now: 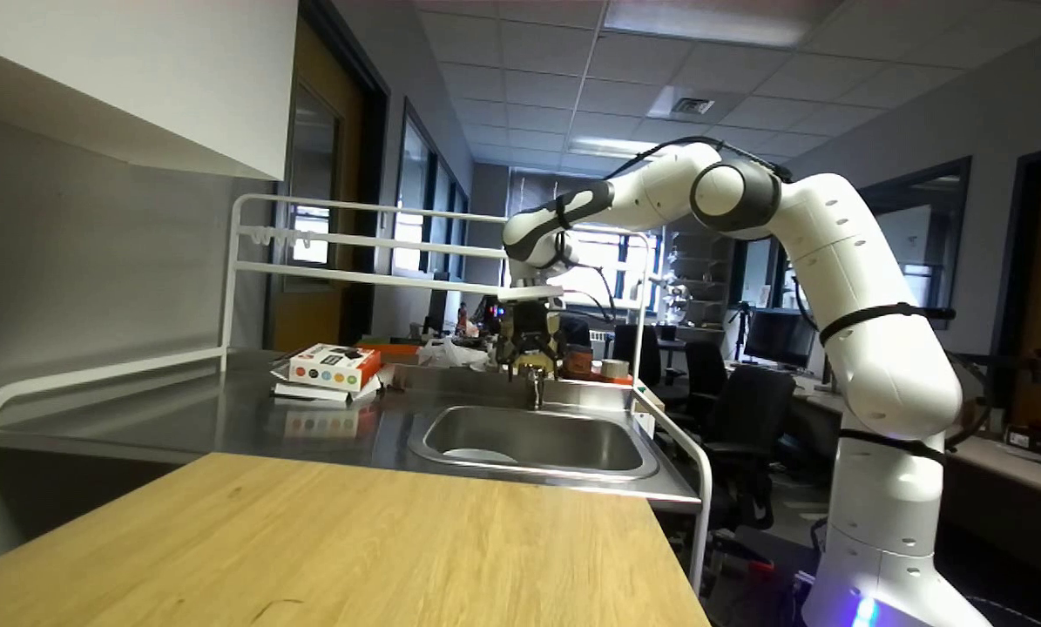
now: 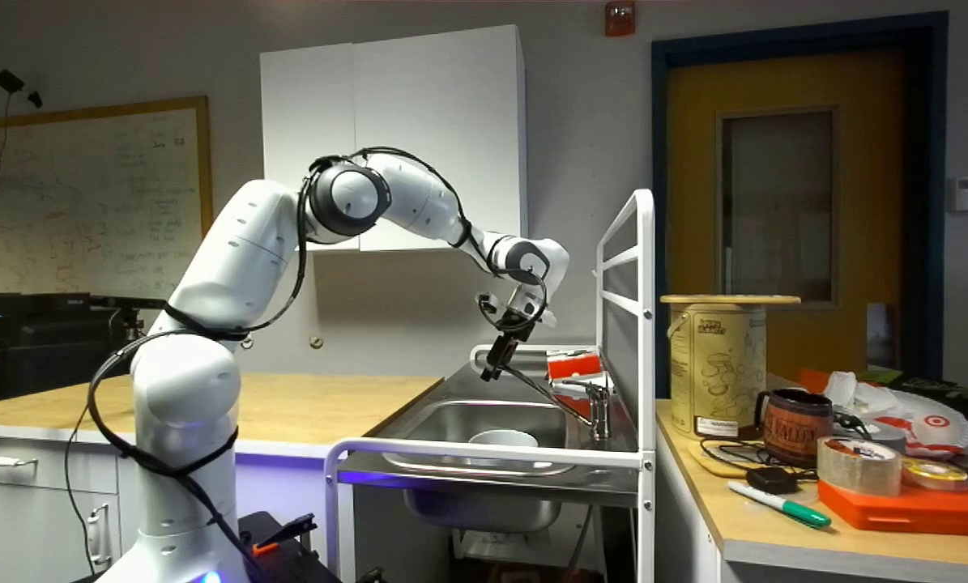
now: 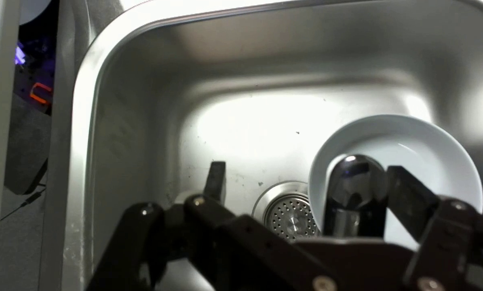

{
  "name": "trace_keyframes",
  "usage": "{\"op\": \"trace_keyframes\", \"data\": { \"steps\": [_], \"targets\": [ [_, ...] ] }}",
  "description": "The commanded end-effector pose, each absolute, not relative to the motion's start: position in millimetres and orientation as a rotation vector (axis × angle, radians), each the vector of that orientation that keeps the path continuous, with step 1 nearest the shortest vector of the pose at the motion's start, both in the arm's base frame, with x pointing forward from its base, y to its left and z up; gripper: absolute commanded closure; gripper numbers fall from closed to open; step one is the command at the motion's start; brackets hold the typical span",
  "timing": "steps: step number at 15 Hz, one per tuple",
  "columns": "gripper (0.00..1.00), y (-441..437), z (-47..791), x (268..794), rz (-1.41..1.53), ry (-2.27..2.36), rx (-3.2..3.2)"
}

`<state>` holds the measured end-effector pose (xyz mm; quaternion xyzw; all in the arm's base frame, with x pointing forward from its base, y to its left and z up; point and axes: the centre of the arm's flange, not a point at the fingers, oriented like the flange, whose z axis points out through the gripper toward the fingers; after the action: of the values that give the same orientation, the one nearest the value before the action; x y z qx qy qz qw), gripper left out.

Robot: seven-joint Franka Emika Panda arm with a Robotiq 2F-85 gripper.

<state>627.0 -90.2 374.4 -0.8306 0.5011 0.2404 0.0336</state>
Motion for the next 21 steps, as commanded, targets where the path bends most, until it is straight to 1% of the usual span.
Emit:
{"op": "trace_keyframes", "data": {
  "steps": [1, 8, 14, 15, 16, 19, 20, 21],
  "targets": [
    [0.00, -81.5, 367.9, 637.2, 0.737, 1.533, -2.560],
    [0.00, -98.6, 336.2, 637.2, 0.728, 1.551, -2.525],
    [0.00, -111.3, 340.9, 636.6, 0.698, 1.576, -2.520],
    [0.25, -113.0, 342.1, 636.2, 0.690, 1.586, -2.523],
    [0.26, -114.0, 342.9, 636.4, 0.688, 1.592, -2.525],
    [0.48, -112.3, 343.6, 639.1, 0.698, 1.592, -2.539],
    [0.58, -111.2, 344.3, 640.7, 0.700, 1.589, -2.544],
    [0.64, -110.3, 345.3, 642.0, 0.700, 1.587, -2.547]
  ]
}}
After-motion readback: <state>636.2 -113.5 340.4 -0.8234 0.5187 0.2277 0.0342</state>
